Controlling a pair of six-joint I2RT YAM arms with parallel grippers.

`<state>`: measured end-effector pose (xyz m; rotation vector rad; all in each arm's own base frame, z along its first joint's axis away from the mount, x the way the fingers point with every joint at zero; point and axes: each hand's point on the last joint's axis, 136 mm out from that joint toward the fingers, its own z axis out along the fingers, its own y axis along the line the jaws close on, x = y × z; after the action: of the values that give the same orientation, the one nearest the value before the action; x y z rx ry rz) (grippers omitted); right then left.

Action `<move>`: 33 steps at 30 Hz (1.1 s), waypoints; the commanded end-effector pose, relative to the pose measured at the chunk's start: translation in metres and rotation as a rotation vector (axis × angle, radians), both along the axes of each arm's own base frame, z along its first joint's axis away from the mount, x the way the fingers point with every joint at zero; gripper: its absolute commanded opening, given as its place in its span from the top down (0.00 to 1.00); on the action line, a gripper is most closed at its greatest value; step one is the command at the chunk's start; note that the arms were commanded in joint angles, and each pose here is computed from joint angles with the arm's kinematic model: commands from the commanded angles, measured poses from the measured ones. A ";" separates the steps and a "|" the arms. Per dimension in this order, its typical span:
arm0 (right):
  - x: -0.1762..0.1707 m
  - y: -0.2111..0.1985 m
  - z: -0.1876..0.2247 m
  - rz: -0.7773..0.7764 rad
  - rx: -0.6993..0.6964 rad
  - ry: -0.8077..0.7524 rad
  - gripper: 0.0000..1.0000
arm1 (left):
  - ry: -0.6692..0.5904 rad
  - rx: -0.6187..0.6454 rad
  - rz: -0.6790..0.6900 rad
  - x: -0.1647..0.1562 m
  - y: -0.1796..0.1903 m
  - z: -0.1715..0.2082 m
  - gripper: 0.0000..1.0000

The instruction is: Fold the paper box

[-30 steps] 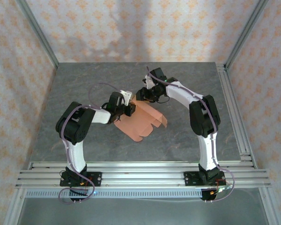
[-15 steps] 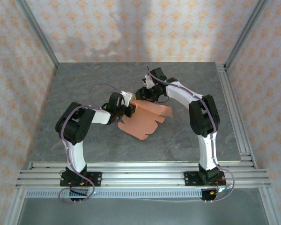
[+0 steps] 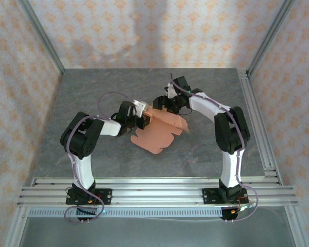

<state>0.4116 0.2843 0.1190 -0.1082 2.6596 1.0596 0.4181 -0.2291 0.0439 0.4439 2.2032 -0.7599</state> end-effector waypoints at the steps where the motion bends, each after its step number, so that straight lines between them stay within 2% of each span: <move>1: 0.020 -0.035 0.040 -0.134 0.021 -0.107 0.24 | -0.087 -0.081 -0.028 0.012 0.004 0.045 1.00; 4: 0.027 -0.063 0.042 -0.200 0.028 -0.120 0.24 | -0.077 -0.117 -0.098 0.005 -0.001 0.054 1.00; 7: 0.028 -0.078 0.031 -0.210 0.041 -0.093 0.31 | -0.061 -0.140 -0.191 -0.005 -0.011 0.064 1.00; 9: 0.024 -0.074 0.021 -0.167 0.046 -0.061 0.39 | -0.065 -0.163 -0.229 -0.009 -0.015 0.074 1.00; 14: 0.015 -0.044 0.013 -0.056 0.116 -0.034 0.48 | -0.077 -0.194 -0.273 -0.015 -0.024 0.089 1.00; 20: 0.002 -0.005 0.018 0.048 0.173 -0.052 0.50 | -0.062 -0.208 -0.236 -0.005 -0.026 0.095 1.00; 24: -0.007 0.016 0.017 0.082 0.188 -0.062 0.51 | -0.062 -0.212 -0.141 0.010 -0.022 0.097 1.00; 29: -0.016 0.032 0.012 0.111 0.176 -0.062 0.51 | -0.026 -0.236 -0.043 0.025 -0.018 0.095 1.00; 33: -0.018 0.039 0.006 0.120 0.179 -0.050 0.51 | -0.024 -0.253 -0.016 0.029 -0.018 0.096 1.00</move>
<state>0.4168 0.2922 0.1289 -0.1454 2.5113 1.2160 0.4241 -0.2421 0.1154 0.4142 2.1261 -1.0465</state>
